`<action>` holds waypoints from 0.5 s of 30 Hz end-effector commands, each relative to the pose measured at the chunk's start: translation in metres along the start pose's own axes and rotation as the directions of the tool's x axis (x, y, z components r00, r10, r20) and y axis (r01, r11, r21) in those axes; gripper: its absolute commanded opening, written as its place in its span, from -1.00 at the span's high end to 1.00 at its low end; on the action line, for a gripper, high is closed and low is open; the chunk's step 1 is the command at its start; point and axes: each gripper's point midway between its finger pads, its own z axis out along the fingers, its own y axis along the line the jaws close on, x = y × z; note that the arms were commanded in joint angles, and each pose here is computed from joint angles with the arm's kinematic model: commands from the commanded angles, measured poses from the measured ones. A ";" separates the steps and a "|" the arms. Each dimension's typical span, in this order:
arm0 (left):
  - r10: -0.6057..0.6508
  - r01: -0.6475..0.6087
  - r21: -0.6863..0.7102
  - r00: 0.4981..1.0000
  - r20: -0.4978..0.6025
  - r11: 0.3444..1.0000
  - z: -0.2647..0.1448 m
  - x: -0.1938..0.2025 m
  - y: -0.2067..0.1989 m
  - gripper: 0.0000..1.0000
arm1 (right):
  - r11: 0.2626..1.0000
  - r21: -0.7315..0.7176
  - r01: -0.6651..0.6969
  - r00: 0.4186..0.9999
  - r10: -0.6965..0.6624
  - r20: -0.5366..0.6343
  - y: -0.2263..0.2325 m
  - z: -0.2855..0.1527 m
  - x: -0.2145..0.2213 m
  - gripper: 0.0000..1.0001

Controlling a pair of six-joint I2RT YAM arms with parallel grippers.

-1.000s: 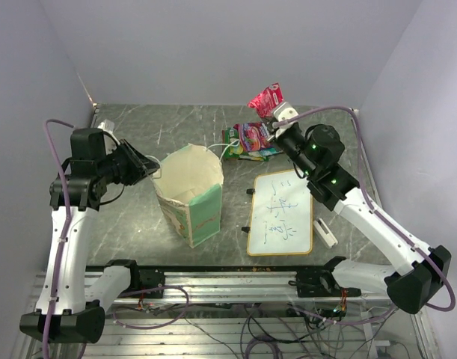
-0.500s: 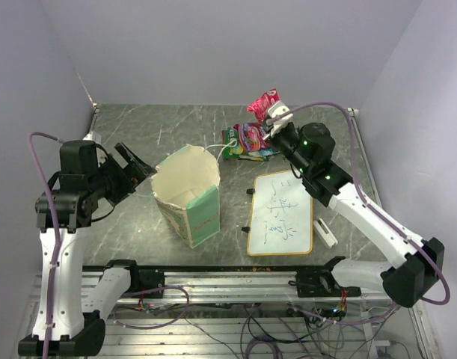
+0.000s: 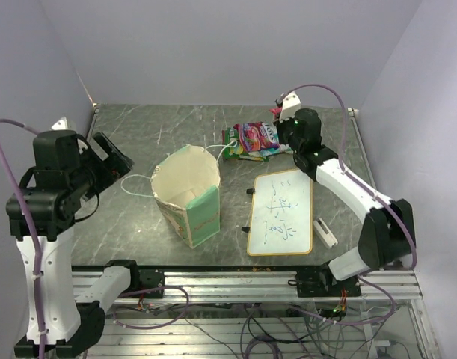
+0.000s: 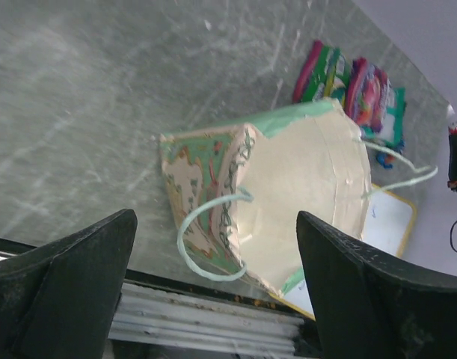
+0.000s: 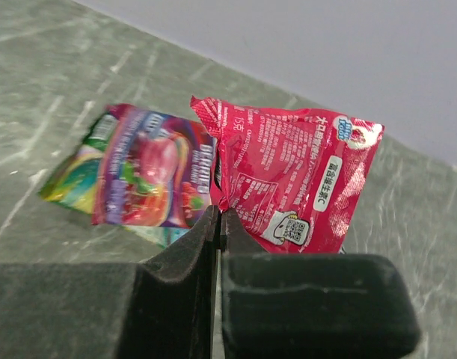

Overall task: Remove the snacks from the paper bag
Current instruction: Place the snack at the center of the board.

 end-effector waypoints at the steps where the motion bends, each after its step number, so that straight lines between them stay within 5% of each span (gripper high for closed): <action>1: 0.114 -0.096 -0.147 0.987 0.116 0.984 -0.021 -0.036 0.018 -0.96 | 0.979 0.136 -0.155 0.985 0.163 -0.054 -0.034 0.024 0.015 1.00; 8: 0.163 -0.142 -0.126 0.972 0.171 0.982 -0.028 -0.064 0.001 -0.90 | 0.889 0.330 -0.316 0.916 0.377 -0.137 -0.068 0.049 0.049 1.00; 15: 0.183 -0.162 -0.130 0.968 0.173 0.978 -0.029 -0.066 0.001 -0.90 | 0.878 0.320 -0.356 0.859 0.442 -0.258 -0.055 0.074 0.075 1.00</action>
